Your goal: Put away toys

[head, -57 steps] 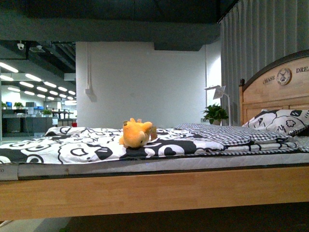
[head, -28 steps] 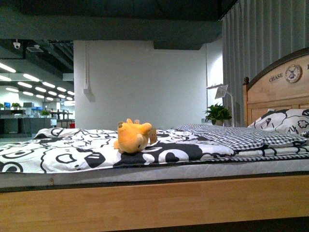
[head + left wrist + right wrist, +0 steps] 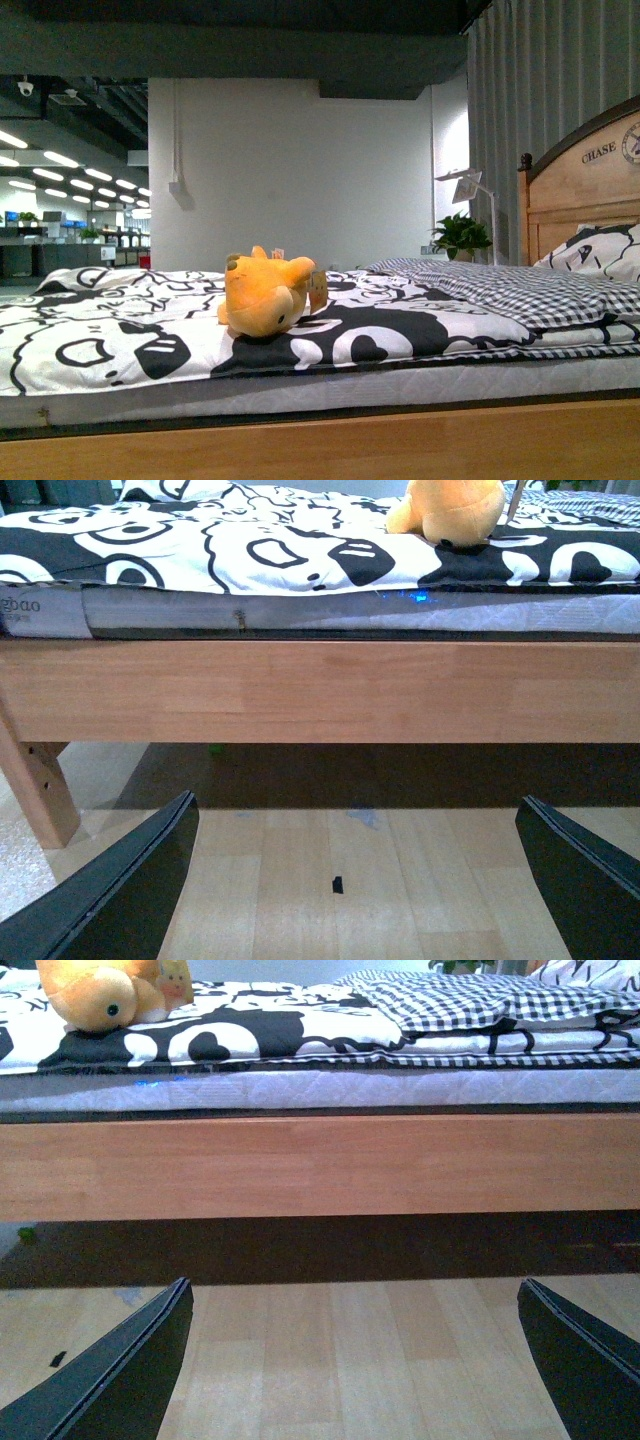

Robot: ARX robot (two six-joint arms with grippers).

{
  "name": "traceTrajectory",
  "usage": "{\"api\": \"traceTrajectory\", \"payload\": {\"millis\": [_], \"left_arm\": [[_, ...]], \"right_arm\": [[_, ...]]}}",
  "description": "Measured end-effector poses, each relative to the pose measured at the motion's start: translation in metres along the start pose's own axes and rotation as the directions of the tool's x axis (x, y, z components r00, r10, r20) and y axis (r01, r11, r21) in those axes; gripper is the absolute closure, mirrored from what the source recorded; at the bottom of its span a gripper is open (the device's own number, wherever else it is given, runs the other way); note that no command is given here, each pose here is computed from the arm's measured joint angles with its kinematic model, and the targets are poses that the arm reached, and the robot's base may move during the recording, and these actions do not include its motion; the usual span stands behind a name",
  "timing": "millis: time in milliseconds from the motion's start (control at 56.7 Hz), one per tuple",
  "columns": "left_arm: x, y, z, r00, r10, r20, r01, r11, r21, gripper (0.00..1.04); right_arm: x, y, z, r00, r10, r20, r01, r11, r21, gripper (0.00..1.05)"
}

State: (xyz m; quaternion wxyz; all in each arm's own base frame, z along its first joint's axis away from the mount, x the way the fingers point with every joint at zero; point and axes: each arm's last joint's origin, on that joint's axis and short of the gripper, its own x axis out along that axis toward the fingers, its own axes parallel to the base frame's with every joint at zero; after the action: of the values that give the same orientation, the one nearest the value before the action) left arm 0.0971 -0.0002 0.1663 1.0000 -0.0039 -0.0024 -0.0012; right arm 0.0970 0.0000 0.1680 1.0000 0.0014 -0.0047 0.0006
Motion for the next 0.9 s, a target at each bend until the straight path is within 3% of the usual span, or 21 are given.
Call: {"api": "traceTrajectory", "payload": {"millis": [900], "left_arm": [[0.0, 0.0, 0.0, 1.0, 0.0, 0.0, 0.0, 1.0, 0.0, 0.06]], "right_arm": [[0.0, 0.0, 0.0, 1.0, 0.0, 0.0, 0.0, 1.0, 0.0, 0.07]]}}
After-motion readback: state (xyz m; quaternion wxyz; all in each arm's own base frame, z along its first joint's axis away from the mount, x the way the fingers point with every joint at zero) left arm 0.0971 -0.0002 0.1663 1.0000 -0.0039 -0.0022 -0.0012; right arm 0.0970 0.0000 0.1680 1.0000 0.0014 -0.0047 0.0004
